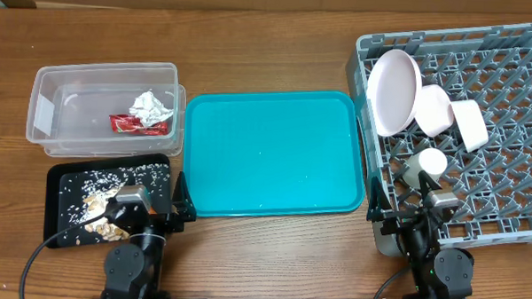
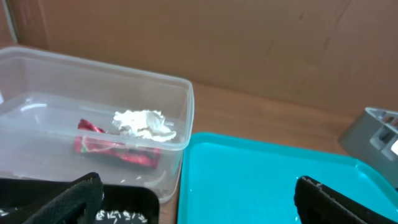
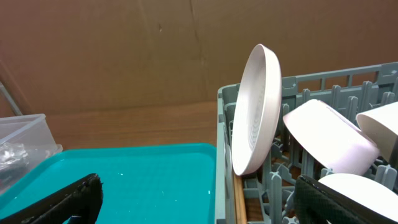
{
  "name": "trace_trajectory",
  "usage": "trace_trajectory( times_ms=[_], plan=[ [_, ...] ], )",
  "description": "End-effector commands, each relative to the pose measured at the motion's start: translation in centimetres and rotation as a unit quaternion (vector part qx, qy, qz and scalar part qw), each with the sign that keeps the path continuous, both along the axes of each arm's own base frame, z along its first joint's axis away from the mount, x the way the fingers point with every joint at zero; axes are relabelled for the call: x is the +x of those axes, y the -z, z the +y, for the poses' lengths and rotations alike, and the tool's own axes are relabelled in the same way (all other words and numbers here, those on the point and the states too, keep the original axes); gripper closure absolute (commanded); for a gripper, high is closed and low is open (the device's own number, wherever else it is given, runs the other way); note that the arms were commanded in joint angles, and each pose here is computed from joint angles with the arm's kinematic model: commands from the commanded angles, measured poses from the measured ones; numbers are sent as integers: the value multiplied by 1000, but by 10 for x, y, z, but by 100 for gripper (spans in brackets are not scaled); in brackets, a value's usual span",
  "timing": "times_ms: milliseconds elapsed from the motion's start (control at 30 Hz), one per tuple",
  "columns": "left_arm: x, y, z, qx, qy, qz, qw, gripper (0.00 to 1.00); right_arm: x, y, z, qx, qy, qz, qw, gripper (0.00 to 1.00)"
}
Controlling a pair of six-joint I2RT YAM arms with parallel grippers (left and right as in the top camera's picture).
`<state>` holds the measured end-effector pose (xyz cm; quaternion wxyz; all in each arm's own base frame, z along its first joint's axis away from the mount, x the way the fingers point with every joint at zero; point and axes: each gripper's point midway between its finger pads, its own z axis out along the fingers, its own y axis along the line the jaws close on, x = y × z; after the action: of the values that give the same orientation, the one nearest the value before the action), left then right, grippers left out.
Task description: Sort waste into correct bins and load items into the dishwasher
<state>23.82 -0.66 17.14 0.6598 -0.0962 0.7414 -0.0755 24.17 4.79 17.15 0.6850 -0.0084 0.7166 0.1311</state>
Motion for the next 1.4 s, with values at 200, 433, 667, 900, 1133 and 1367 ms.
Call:
trace_trajectory(
  times_ms=[200,433,667,900,1133,1367],
  plan=[
    [8,12,-6,-21,14,-27,999,0,0,2,0,-1,-1,-2,1000,0],
    [8,13,-6,-21,14,-27,999,0,0,2,0,-1,-1,-2,1000,0],
    [8,13,-6,-21,14,-27,999,0,0,2,0,-1,-1,-2,1000,0],
    [8,13,-6,-21,14,-27,999,0,0,2,0,-1,-1,-2,1000,0],
    [8,13,-6,-21,14,-27,999,0,0,2,0,-1,-1,-2,1000,0],
    [8,13,-6,-21,14,-27,999,0,0,2,0,-1,-1,-2,1000,0]
  ],
)
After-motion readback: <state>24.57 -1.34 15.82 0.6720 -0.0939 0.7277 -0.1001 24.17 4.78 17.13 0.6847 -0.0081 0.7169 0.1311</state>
